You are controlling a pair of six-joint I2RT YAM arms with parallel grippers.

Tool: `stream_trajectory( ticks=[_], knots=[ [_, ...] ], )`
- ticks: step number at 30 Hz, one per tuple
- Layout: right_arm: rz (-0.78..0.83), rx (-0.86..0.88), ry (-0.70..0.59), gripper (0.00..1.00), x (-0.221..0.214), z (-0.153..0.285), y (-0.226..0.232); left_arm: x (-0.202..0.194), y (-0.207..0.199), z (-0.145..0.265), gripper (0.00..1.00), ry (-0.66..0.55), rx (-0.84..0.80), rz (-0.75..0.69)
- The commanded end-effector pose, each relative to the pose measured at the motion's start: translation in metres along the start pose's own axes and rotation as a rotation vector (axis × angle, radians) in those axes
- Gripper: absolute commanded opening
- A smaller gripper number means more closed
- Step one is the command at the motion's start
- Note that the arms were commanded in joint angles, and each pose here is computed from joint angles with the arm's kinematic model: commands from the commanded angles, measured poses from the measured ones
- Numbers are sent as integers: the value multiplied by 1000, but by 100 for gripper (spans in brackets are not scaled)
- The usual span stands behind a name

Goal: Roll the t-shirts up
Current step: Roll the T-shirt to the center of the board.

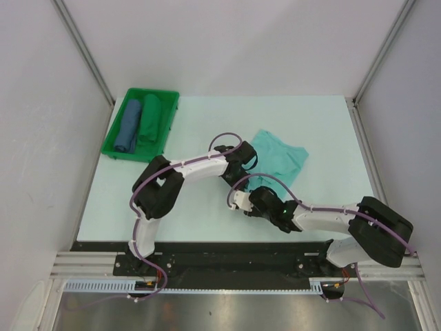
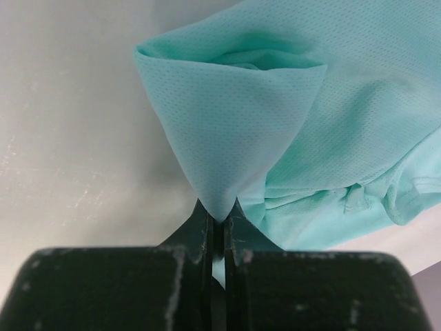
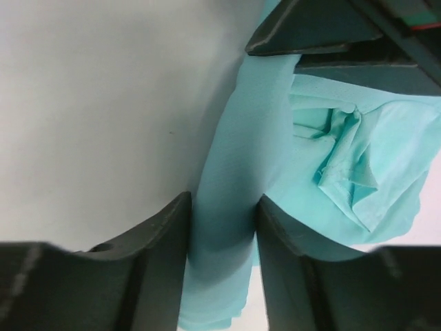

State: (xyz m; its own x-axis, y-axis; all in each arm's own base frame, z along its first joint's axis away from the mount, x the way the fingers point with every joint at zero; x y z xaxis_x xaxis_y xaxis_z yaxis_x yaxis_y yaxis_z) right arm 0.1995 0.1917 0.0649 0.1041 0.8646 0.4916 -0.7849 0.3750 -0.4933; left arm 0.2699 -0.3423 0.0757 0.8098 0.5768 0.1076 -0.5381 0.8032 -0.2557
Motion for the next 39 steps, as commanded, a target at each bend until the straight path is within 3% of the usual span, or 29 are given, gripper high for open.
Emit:
stream_trajectory(
  ticks=[1,3,6,9,10,13,16,22,30,36,39],
  knots=[
    [-57,15,-17,43,0,-7,-6,5,22,-13,0,-5,90,-25],
    [-104,45,-48,40,2,-4,-11,6,22,-11,1,-8,78,-29],
    [-165,174,-88,34,4,4,-12,11,21,-5,12,-32,41,-41],
    [-270,313,-141,33,2,9,-21,17,15,3,37,-67,-50,-67],
    [-331,376,-168,33,-1,9,-26,20,14,8,54,-78,-79,-68],
    [-442,549,-188,31,-9,9,-32,28,8,23,85,-139,-216,-75],
    [-529,703,-198,28,-11,8,-32,36,9,39,92,-219,-323,-83],
    [-708,841,-190,25,-21,-2,-46,39,21,44,91,-318,-485,-82],
    [-923,954,-82,25,-42,-22,-60,21,12,27,84,-318,-610,-142],
    [-1010,1004,-49,24,-45,-30,-66,15,2,9,67,-305,-640,-135],
    [-1047,1015,-37,24,-47,-33,-69,11,0,4,65,-300,-625,-133]
  ],
)
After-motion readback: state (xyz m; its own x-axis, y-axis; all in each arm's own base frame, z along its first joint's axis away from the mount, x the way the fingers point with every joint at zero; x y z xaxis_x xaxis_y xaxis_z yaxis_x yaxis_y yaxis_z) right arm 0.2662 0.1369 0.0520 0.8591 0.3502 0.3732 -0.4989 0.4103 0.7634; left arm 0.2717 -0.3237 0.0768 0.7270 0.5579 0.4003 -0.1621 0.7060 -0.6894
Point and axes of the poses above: each gripper's point midway between its finger pads, its own z axis back along the fingers, its own y axis along the line the jaws close on, x = y × z, the point moved 5 cm from there along z, back along the fingers, and after that the axes turned 7 degrees about -z, right-handed, at the moved point
